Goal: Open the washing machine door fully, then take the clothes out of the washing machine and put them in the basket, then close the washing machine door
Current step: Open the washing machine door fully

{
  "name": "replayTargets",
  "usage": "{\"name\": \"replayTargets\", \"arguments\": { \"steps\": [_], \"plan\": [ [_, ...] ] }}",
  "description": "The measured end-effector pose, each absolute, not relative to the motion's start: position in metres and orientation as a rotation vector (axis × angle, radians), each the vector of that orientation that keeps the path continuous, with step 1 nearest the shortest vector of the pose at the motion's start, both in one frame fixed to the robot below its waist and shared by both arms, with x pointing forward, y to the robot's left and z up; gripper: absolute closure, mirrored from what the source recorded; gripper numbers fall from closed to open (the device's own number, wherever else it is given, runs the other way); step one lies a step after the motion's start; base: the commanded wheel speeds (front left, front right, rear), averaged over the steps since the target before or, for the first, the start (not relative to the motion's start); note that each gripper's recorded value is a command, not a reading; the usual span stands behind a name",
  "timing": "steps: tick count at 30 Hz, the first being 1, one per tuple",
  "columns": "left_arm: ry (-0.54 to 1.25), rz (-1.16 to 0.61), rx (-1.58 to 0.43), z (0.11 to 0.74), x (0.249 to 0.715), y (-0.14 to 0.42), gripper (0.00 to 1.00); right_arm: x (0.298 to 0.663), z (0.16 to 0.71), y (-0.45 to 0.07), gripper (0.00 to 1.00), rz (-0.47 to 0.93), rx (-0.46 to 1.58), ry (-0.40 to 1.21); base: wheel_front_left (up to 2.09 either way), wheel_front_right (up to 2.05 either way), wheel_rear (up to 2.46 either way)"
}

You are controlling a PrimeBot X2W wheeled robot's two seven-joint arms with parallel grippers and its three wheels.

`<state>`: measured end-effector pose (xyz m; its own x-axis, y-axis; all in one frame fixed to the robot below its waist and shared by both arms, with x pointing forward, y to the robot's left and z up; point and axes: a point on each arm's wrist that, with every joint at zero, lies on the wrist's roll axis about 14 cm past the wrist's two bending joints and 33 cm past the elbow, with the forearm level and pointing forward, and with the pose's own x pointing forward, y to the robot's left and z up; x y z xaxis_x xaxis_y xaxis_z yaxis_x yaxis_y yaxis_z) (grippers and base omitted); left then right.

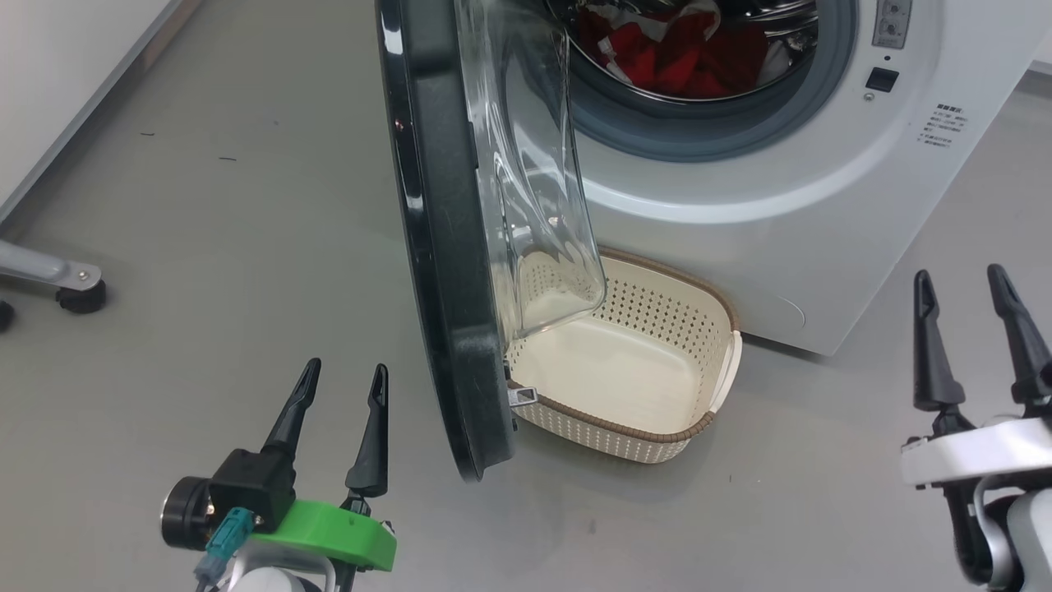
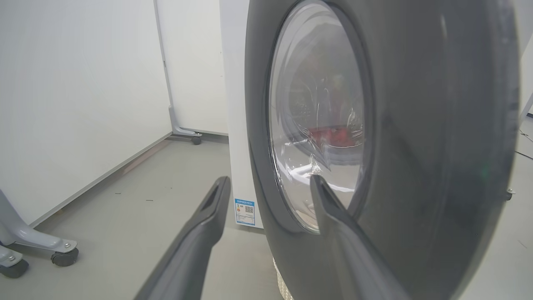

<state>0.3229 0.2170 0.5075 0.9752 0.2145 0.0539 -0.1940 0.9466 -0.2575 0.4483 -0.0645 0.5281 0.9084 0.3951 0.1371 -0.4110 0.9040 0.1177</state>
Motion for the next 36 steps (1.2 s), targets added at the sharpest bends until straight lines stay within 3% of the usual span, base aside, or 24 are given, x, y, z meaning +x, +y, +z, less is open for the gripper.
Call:
{"name": "replayTargets", "arguments": {
  "steps": [13, 36],
  "plan": [
    [-0.073, 0.201, -0.255, 0.505, 0.324, 0.215, 0.0, 0.405, 0.489, -0.039, 0.0, 0.426, 0.211, 0.014, 0.0, 0.0, 0.0],
    [-0.065, 0.201, -0.258, 0.502, 0.323, 0.215, 0.0, 0.394, 0.486, -0.025, 0.0, 0.441, 0.204, 0.019, 0.0, 0.0, 0.0]
  ]
}}
